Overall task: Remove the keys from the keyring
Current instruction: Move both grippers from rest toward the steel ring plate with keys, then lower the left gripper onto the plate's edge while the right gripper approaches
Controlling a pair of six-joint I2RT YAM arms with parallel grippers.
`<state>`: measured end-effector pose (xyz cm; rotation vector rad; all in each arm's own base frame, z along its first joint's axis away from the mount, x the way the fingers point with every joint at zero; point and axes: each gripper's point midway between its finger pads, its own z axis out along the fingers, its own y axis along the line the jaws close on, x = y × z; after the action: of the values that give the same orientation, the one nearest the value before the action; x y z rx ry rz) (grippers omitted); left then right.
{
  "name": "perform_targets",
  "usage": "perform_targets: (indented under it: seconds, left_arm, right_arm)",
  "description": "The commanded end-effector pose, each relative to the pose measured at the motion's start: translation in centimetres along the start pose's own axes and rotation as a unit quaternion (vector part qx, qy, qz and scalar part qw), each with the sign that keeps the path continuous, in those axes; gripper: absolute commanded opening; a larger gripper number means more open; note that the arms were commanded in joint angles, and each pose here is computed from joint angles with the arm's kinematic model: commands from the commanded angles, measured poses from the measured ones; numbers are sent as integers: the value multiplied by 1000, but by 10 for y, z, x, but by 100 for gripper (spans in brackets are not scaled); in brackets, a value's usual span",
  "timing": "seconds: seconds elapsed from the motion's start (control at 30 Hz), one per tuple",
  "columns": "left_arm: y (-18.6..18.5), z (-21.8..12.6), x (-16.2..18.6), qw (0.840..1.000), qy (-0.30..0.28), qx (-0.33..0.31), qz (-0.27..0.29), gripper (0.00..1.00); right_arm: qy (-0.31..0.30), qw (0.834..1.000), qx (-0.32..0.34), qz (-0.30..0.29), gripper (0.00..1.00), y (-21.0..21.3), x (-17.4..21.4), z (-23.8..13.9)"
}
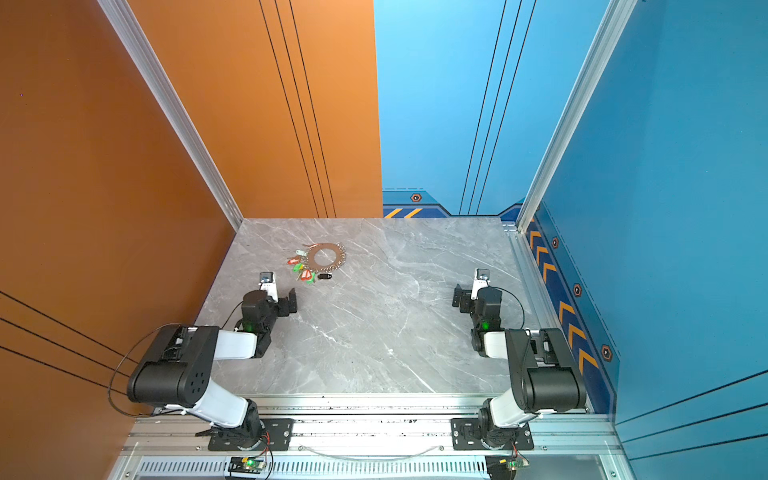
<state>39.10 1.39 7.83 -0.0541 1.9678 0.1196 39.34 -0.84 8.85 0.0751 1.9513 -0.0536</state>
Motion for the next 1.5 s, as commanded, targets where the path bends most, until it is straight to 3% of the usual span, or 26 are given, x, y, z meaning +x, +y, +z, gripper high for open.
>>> perform_targets:
  seconds: [0.0, 0.23, 0.4, 0.57, 0.7, 0.83, 1.03, 1.47]
  left_arm:
    - [-3, 1, -11, 1000, -16, 10, -5, 98]
    - [-4, 0, -12, 1000, -19, 11, -5, 98]
    - [-5, -12, -36, 1000, -12, 6, 9, 98]
    - [3, -23, -73, 999, 45, -19, -22, 98]
    - [-5, -14, -82, 993, 110, -10, -38, 98]
    - [-19, 6, -98, 987, 157, 25, -33, 98]
    - [-46, 51, -92, 970, 220, 94, -41, 99]
    - [-58, 154, -74, 940, 323, 52, -98, 87]
  right_arm:
    - [-7, 1000, 10, 13, 100, -5, -2, 0]
    - [-9, 1000, 7, 13, 100, -5, -3, 0]
    - [10, 999, -40, -7, 100, 12, -21, -7]
    - [17, 994, -103, -18, 100, 39, -49, -28]
    - [33, 989, -140, -27, 100, 69, -61, -43]
    - [57, 985, -159, -18, 100, 100, -66, -50]
    - [80, 976, -203, -11, 100, 155, -73, -58]
    - [108, 959, -259, -29, 98, 261, -67, -65]
